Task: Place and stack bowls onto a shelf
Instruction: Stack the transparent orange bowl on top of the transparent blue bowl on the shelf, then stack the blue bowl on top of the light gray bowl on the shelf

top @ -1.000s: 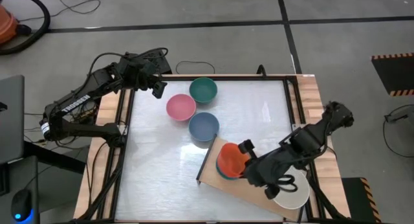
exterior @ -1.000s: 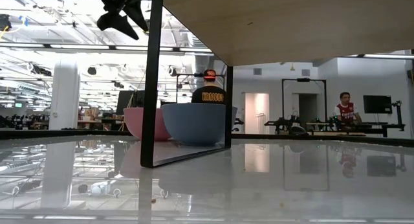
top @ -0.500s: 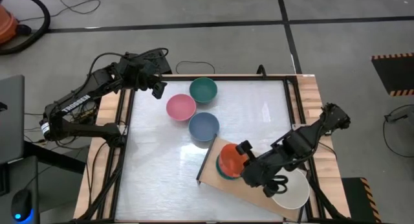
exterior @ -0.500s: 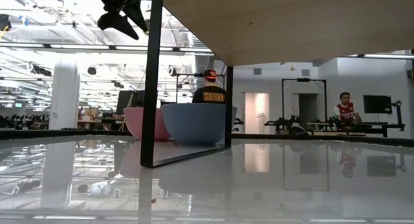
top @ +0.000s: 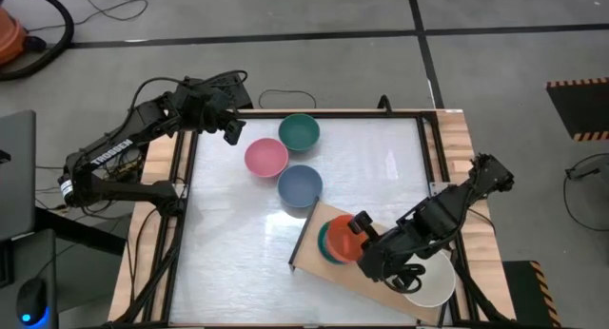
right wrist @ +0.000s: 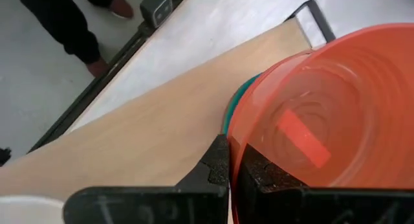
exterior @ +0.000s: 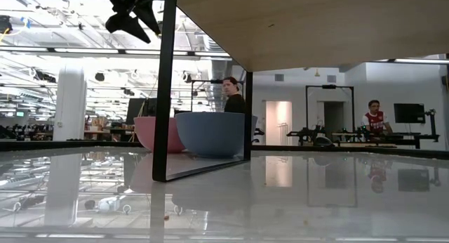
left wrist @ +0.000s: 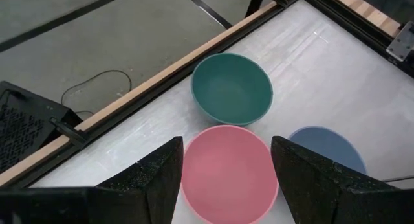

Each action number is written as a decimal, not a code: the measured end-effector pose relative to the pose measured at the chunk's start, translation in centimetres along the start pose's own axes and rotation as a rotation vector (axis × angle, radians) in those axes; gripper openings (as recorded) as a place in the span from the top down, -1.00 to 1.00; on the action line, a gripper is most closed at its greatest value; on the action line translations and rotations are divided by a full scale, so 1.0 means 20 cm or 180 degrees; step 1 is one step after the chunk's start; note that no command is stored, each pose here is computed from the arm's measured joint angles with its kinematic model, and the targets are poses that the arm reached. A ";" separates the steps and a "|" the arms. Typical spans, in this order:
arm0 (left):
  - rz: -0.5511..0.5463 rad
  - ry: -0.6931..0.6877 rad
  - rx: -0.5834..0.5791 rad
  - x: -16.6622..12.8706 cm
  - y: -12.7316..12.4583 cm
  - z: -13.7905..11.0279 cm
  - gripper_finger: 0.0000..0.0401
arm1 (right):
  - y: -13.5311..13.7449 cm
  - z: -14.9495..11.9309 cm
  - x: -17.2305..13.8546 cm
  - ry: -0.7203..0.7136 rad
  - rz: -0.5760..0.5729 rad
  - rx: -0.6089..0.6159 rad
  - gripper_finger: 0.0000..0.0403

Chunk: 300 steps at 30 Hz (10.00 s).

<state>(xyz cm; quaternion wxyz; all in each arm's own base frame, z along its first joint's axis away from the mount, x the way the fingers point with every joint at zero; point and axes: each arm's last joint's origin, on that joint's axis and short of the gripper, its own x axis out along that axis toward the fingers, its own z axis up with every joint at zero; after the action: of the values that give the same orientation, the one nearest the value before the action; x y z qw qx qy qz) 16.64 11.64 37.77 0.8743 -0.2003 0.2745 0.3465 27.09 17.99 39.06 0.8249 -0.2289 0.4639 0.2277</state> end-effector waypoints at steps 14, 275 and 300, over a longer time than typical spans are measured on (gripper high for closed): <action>0.0000 0.0001 -0.0058 0.00 0.00 0.00 -0.09 | -0.07 -0.02 0.04 0.0168 -0.0046 -0.0232 0.89; -0.0241 0.0473 0.0245 -0.01 0.00 -0.06 -0.09 | 0.35 -0.68 -0.48 0.1082 0.0425 0.5024 0.58; -0.0261 0.0322 0.0180 0.00 0.00 -0.04 -0.09 | 0.48 -0.65 -0.43 0.1501 0.0260 0.4953 0.88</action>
<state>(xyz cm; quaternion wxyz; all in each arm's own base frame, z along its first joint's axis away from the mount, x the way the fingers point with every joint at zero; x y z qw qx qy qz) 16.40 11.10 37.19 0.8781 -0.2039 0.3196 0.2920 8.82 16.51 38.81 0.6195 0.3851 0.6588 -0.1841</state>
